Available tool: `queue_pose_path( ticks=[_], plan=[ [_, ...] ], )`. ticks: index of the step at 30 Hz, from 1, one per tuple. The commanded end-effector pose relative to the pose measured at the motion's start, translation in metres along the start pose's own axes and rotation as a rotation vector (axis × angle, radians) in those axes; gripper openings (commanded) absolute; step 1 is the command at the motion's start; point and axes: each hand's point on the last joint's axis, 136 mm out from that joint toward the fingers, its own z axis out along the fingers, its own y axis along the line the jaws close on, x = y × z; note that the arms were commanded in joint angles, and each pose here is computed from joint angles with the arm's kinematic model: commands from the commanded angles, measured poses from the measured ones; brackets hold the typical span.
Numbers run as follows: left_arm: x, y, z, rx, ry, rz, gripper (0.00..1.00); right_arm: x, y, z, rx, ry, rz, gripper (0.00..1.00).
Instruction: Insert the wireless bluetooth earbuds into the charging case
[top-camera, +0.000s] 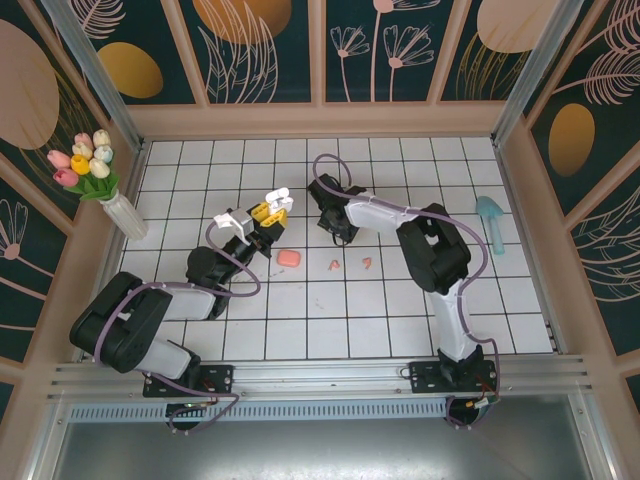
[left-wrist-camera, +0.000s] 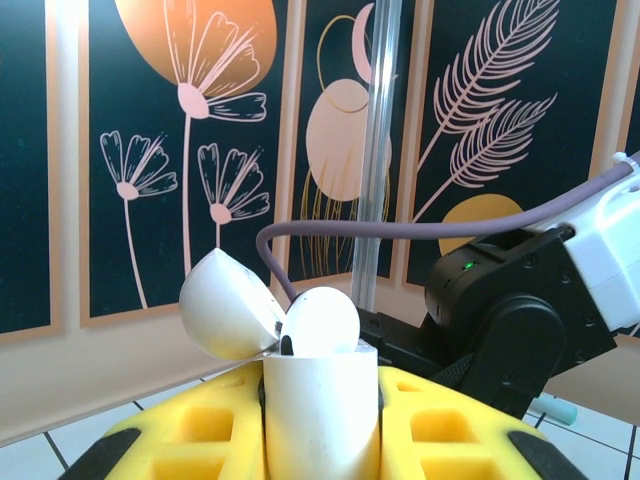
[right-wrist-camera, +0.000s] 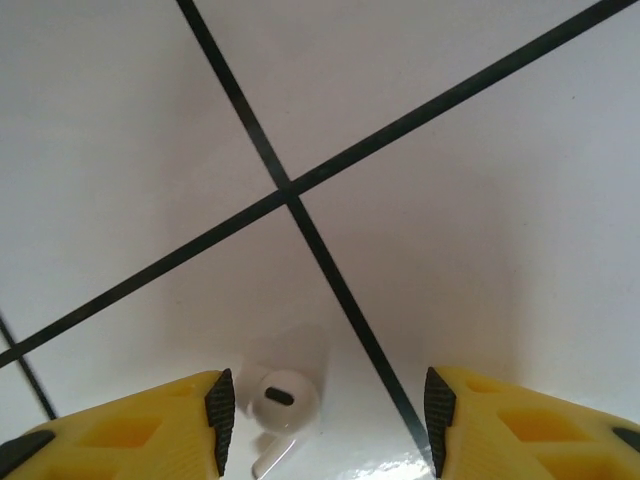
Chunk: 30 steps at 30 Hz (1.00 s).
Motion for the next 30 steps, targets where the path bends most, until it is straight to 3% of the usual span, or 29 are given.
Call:
queue_pose_path(
  ticks=[1, 22, 30],
  plan=[
    [-0.060, -0.013, -0.001, 0.048, -0.238, 0.076, 0.00, -0.002, 0.001, 0.002, 0.029, -0.015, -0.013, 0.55],
    [-0.057, -0.012, 0.001, 0.045, -0.231, 0.069, 0.00, 0.016, 0.010, 0.020, 0.022, 0.036, -0.084, 0.49],
    [-0.059, -0.012, 0.001, 0.049, -0.237, 0.068, 0.00, 0.025, 0.006, 0.021, -0.002, 0.059, -0.234, 0.33]
  ],
)
